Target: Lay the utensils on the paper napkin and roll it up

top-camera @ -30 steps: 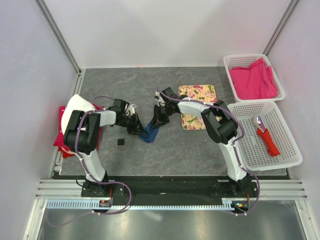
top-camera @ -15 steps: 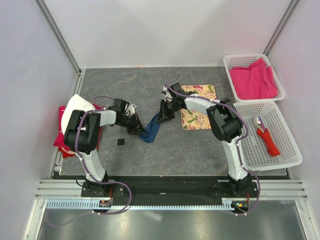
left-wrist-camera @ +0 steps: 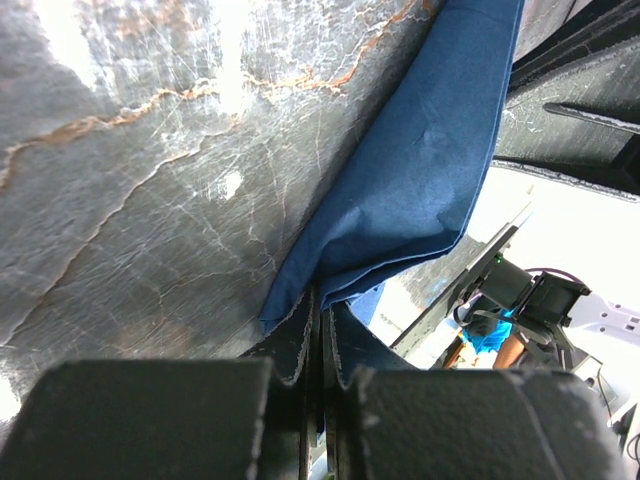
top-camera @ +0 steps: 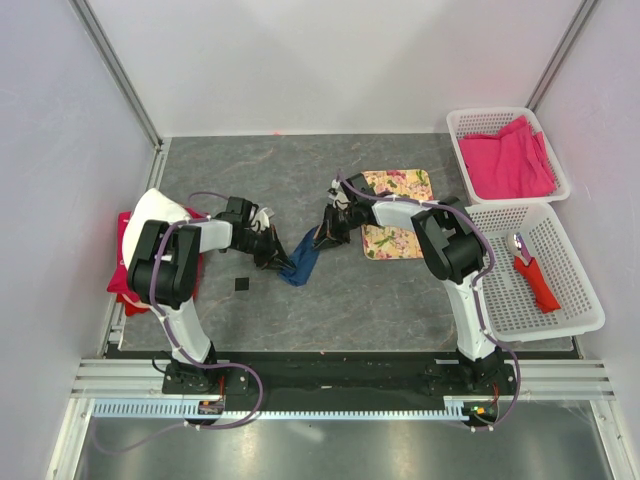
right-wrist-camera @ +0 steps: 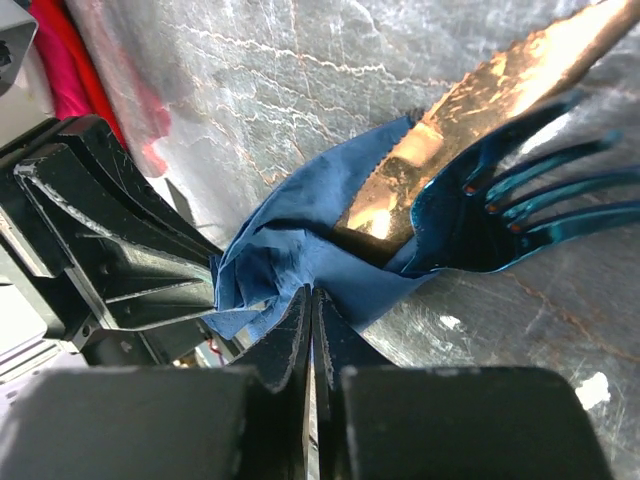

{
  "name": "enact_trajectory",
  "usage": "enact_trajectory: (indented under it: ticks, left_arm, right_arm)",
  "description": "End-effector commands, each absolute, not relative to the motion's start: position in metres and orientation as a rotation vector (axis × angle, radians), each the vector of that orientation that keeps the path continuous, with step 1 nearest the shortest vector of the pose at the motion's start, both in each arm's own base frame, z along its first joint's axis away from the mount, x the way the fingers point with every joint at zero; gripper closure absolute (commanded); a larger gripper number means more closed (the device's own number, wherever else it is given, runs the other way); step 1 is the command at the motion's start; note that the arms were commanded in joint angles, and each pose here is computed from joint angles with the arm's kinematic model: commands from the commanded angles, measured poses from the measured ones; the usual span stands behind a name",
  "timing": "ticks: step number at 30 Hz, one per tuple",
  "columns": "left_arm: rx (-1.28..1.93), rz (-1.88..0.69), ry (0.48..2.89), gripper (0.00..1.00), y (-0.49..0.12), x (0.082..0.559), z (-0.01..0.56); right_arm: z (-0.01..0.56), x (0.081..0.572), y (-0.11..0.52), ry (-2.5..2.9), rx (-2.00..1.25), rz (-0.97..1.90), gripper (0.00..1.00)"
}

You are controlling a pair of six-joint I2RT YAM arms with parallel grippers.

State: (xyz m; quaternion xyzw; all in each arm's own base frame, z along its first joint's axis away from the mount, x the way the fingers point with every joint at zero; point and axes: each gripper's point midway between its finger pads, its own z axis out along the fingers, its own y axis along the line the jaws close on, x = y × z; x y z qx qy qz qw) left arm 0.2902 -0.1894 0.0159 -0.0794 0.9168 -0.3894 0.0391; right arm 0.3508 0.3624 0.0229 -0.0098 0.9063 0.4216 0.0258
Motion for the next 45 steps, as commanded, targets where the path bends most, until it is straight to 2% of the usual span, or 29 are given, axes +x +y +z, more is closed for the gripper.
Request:
enact_trajectory:
  ticks: [1,9,25,33,43,45]
  left_arm:
    - [-0.151,-1.118,2.735,0.98,-0.183,0.306,0.031]
    - [-0.083,-1.221,2.688,0.98,-0.204,0.299,0.060]
    - [-0.011,-1.370,2.648,0.98,-0.248,0.293,0.074]
    - [-0.023,-1.397,2.655,0.98,-0.262,0.290,0.058]
    - [-0.131,-1.311,2.788,0.98,-0.256,0.280,0.010]
    - [-0.143,-1.295,2.806,0.98,-0.254,0.277,0.005]
  right_arm:
    - [-0.017,0.344,0.352,2.880,0.064,1.220,0.96]
    - [-0.030,0.343,0.343,2.906,0.112,1.140,0.98]
    - [-0.042,0.341,0.334,2.938,0.135,1.019,1.00]
    - [-0.046,0.338,0.334,2.950,0.143,0.997,1.00]
    - [-0.043,0.337,0.337,2.952,0.132,1.019,1.00]
    - [-0.038,0.337,0.337,2.942,0.105,1.027,0.97]
